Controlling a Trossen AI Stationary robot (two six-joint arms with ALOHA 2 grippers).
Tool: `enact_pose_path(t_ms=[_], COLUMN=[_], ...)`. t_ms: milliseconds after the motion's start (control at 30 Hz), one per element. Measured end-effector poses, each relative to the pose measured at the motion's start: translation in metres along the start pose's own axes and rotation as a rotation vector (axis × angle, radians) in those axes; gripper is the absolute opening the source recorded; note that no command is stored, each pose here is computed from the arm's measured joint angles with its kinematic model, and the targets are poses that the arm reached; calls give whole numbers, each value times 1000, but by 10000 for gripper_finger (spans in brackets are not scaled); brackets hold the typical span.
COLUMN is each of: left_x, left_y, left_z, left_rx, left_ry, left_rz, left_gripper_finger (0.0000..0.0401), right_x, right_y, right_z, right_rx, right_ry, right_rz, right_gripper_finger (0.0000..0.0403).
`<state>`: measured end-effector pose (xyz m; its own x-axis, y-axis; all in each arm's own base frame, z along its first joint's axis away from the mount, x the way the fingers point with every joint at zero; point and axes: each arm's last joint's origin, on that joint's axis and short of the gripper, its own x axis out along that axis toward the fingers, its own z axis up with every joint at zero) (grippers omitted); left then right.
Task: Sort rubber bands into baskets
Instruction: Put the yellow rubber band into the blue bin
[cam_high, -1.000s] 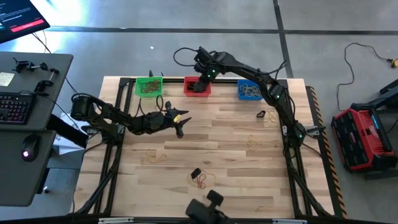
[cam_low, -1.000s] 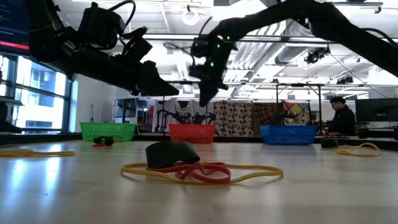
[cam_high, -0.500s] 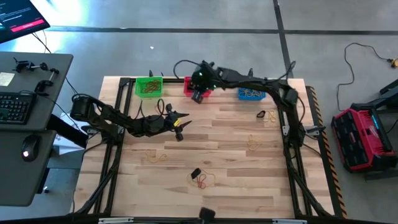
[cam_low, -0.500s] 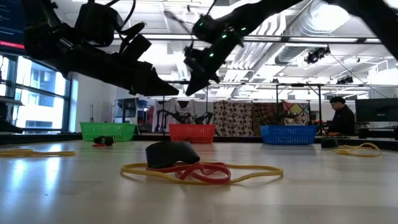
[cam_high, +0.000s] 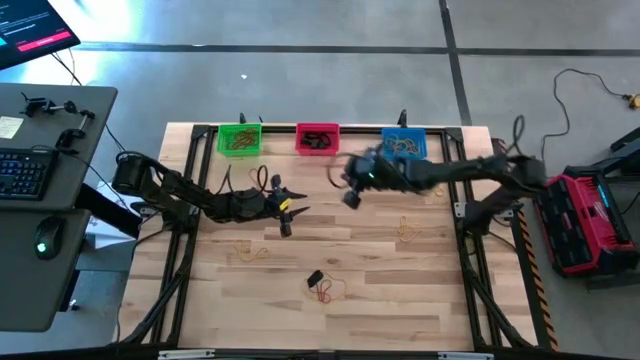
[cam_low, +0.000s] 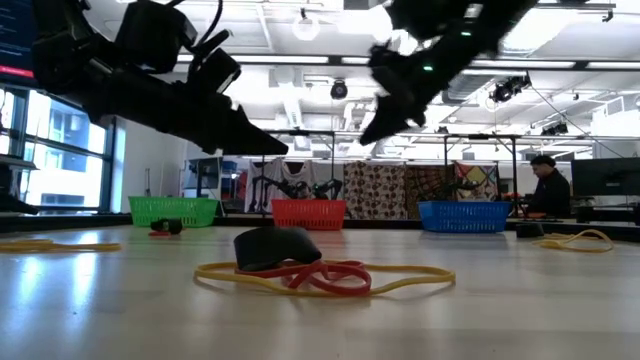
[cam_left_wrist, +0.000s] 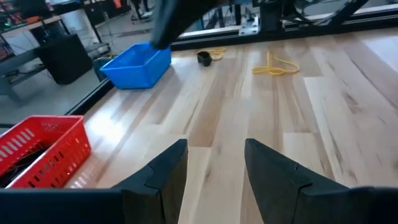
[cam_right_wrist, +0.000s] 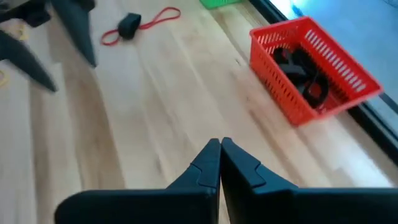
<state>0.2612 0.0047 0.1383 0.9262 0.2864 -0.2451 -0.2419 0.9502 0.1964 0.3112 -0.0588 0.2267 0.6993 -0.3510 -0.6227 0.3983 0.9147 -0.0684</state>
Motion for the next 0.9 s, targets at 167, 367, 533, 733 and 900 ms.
enact_pose_path(t_ms=[167, 367, 533, 733, 900], left_x=[0, 0, -1, -7, -15], left_y=[-1, -1, 0, 0, 1], left_z=[0, 0, 2, 15, 27], left_rx=[1, 1, -19, -29, -61], left_ry=[0, -2, -13, -69, -127], left_rz=[-27, -34, -33, -97, -175], left_gripper_finger=[152, 152, 152, 152, 152], right_x=[-17, -26, -29, -33, -36], right_y=[16, 30, 39, 45, 53], right_z=[-42, -77, -88, -89, -89], right_rx=[37, 18, 12, -19, -19], right_ry=[-64, -134, -197, -240, -257], right_rz=[33, 108, 112, 73, 97], right_gripper_finger=[0, 0, 0, 0, 0])
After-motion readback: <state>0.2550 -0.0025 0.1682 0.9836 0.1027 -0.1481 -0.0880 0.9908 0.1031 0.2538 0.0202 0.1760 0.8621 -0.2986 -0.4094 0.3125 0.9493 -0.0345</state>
